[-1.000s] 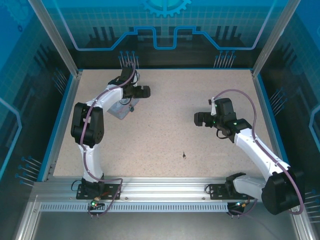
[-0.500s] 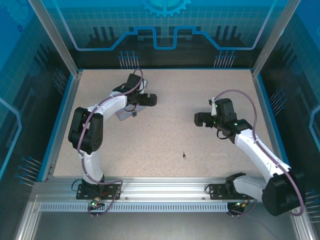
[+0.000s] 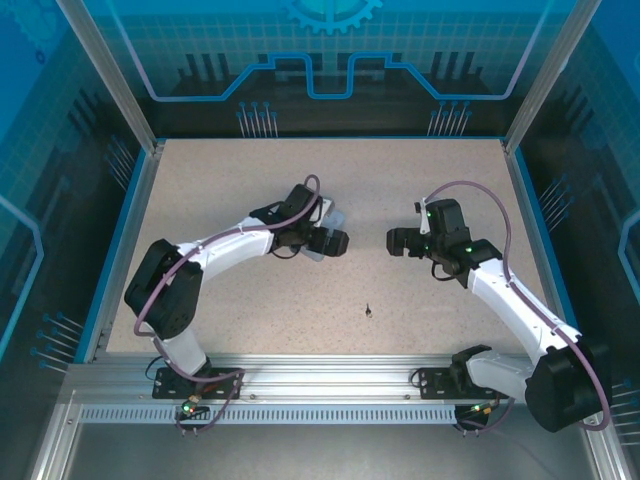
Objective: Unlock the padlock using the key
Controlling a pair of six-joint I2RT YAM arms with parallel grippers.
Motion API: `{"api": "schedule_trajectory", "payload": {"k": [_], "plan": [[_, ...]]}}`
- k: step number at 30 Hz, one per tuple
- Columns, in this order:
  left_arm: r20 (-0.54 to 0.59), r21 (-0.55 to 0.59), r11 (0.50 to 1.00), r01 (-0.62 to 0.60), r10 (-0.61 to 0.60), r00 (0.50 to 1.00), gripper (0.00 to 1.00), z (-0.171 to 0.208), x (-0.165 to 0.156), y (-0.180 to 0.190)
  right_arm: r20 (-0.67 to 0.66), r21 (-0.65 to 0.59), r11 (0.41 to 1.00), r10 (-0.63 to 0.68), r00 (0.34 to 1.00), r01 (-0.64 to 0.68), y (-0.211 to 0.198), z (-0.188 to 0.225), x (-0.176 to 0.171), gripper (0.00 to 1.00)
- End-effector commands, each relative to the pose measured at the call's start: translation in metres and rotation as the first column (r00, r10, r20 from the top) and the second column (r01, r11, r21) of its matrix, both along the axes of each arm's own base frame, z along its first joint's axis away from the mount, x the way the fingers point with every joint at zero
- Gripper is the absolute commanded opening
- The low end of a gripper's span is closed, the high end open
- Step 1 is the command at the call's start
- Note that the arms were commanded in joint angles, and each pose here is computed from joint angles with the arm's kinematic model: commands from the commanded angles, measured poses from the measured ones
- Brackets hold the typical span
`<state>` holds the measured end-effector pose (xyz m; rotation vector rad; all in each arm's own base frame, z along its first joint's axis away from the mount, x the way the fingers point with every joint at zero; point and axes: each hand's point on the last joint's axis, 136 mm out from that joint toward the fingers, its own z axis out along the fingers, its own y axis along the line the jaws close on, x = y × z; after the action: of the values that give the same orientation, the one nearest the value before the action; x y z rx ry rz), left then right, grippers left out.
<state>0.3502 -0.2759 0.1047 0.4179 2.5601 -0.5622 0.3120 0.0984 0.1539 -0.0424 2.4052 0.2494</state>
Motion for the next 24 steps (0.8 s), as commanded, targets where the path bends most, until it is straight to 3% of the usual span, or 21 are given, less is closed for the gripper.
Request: {"api": "schedule_trajectory", "payload": {"k": [1, 10, 16, 24], "plan": [[-0.092, -0.027, 1.0, -0.003, 0.0, 0.996, 0.99, -0.01, -0.026, -0.008, -0.034, -0.01, 1.0, -0.002, 0.999, 0.002, 0.002, -0.008, -0.006, 1.0], [-0.091, -0.087, 0.994, 0.061, -0.069, 0.993, 0.99, 0.0, -0.04, -0.046, -0.115, -0.039, 0.999, -0.008, 0.993, 0.003, -0.002, -0.021, -0.023, 0.99], [-0.072, -0.143, 0.986, 0.088, -0.099, 0.992, 0.99, 0.01, -0.03, -0.068, -0.215, 0.012, 1.0, 0.02, 0.976, -0.018, 0.006, -0.036, -0.051, 0.87], [0.066, -0.221, 0.969, 0.107, -0.095, 0.993, 0.99, 0.078, -0.013, -0.065, -0.37, 0.118, 0.992, 0.085, 0.925, -0.043, 0.047, -0.069, -0.095, 0.7]]}}
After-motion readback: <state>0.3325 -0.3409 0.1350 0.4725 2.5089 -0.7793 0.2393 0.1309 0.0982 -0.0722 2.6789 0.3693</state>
